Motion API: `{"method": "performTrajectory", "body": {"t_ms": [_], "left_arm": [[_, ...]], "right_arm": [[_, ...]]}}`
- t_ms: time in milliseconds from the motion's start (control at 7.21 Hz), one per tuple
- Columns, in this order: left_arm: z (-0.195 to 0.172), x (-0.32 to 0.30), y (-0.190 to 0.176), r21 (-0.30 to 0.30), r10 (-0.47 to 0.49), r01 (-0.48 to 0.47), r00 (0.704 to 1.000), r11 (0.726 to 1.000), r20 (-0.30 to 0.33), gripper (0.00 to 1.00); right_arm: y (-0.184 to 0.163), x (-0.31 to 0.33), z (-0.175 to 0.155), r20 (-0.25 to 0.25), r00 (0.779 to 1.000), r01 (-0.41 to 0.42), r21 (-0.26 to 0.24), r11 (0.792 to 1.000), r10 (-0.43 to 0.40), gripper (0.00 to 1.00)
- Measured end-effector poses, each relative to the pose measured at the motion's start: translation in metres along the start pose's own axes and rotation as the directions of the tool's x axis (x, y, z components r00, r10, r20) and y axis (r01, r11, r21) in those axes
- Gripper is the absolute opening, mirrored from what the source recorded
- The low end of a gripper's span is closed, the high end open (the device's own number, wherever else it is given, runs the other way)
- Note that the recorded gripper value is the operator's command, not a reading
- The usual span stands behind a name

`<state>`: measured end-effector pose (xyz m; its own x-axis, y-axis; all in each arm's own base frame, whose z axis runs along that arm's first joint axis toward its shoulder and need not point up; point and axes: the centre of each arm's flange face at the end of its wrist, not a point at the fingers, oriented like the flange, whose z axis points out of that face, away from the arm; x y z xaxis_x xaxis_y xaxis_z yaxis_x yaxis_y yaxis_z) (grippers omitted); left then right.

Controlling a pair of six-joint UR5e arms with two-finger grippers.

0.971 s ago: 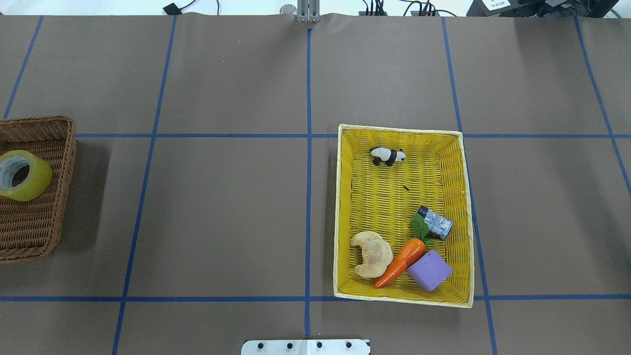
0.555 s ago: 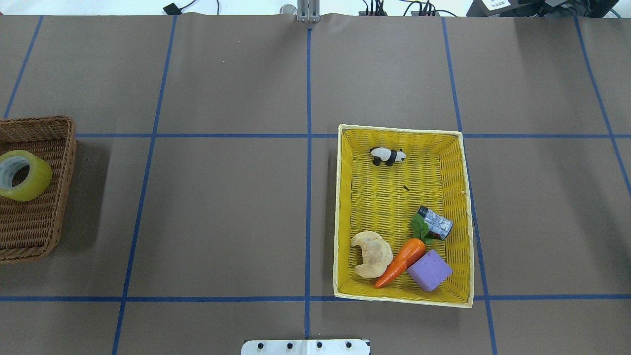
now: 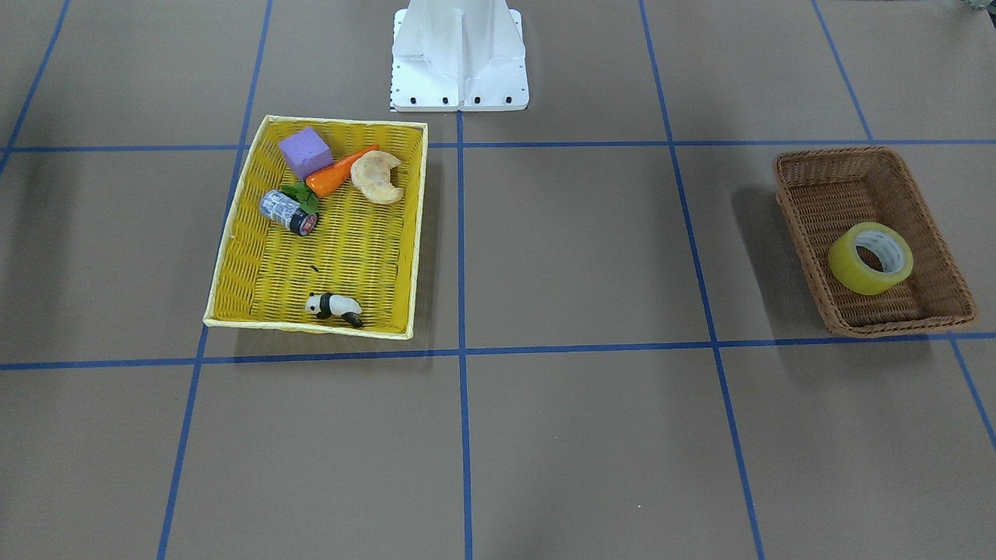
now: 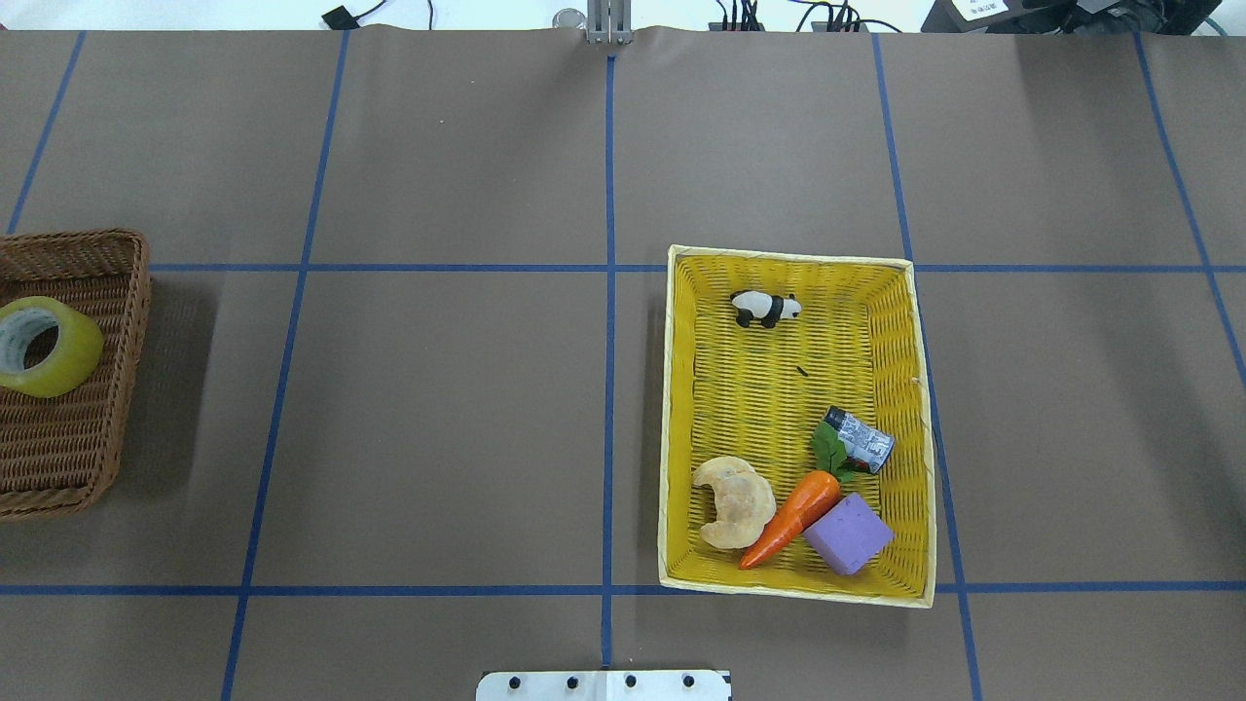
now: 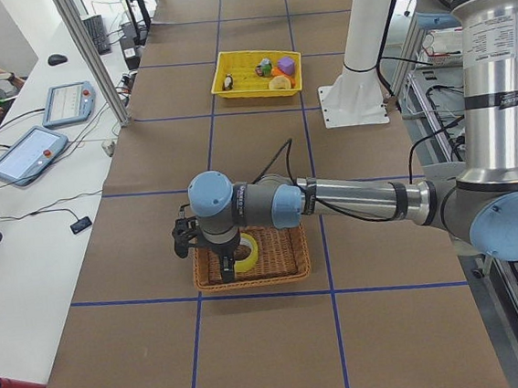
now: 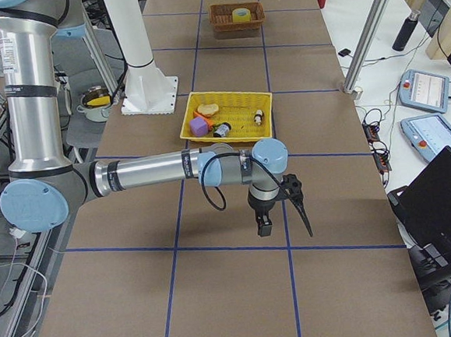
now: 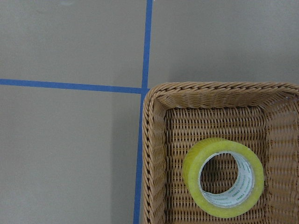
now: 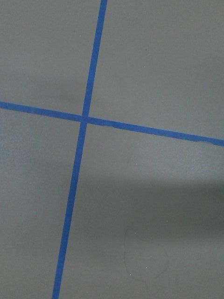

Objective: Move tape to another basket

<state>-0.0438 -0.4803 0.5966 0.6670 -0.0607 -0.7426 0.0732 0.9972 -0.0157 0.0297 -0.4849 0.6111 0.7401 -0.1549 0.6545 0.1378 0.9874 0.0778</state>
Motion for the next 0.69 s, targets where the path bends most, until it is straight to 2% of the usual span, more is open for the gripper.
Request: {"method": "performTrajectory", "body": {"t_ms": [694], "left_arm": [[0.0029, -0.0026, 0.0011, -0.006, -0.003, 0.003, 1.0, 1.0, 0.002, 0.98]], "right_arm": [[-0.0012, -0.0012, -0.0014, 0.0, 1.0, 0.002, 0.003, 1.0, -0.002, 1.0]]}}
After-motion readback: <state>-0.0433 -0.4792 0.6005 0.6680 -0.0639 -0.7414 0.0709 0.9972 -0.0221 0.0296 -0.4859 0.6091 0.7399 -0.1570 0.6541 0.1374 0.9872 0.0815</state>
